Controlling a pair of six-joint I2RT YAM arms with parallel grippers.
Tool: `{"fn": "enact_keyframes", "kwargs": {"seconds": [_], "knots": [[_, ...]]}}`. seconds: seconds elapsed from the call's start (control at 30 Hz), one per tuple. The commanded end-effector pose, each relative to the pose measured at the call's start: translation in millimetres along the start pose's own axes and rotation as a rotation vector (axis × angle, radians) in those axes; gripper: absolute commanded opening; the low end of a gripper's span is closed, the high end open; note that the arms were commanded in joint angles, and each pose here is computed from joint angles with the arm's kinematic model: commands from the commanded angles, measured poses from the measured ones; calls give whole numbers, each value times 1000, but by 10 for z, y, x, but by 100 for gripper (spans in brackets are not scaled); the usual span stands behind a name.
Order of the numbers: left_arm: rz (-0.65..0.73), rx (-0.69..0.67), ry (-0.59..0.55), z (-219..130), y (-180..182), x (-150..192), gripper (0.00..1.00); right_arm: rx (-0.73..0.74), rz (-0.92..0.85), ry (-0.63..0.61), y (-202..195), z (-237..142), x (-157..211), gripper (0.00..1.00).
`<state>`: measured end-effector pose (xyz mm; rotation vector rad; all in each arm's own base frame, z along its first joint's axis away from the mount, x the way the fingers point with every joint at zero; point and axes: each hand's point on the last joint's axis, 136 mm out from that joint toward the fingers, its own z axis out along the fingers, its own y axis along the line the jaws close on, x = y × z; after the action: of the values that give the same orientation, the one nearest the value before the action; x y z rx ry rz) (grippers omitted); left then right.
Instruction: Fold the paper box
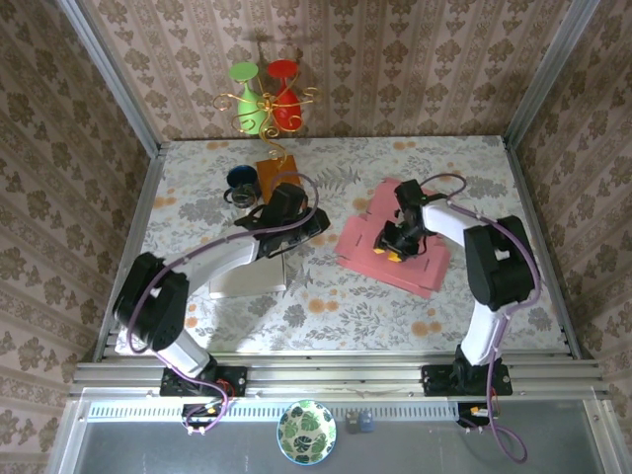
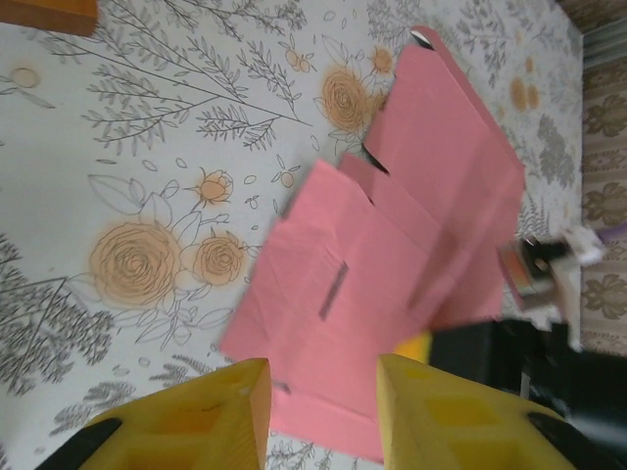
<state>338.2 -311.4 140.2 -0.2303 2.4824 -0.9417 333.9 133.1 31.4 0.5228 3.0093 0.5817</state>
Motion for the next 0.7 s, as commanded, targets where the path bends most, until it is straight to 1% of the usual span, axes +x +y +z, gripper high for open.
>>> {"fn": "enact_keyframes", "kwargs": {"seconds": [0.0,0.07,0.13,0.2,0.27,0.37,0.43,0.53,0.67], "knots": [[78,42,35,193,-191,-40,34,64,-153,-54,-201,-356,77,42],[125,43,60,356,-265,-62,34,23,-170,-134,-103,-623,63,44],[187,46,79,519,-355,-82,35,-25,-116,-187,-45,-782,111,46],[261,46,98,665,-458,-77,35,-97,29,-219,-31,-829,212,47],[342,46,119,846,-545,-65,36,-213,231,-259,-32,-860,356,49],[431,50,130,1036,-642,-47,36,-352,543,-301,-100,-841,530,56],[464,48,140,1157,-650,-21,37,-412,678,-333,-162,-841,599,60],[512,78,164,1300,-728,59,37,-437,804,-356,-244,-851,650,66],[570,58,224,1426,-695,235,37,-413,933,-277,-372,-588,792,66]]}}
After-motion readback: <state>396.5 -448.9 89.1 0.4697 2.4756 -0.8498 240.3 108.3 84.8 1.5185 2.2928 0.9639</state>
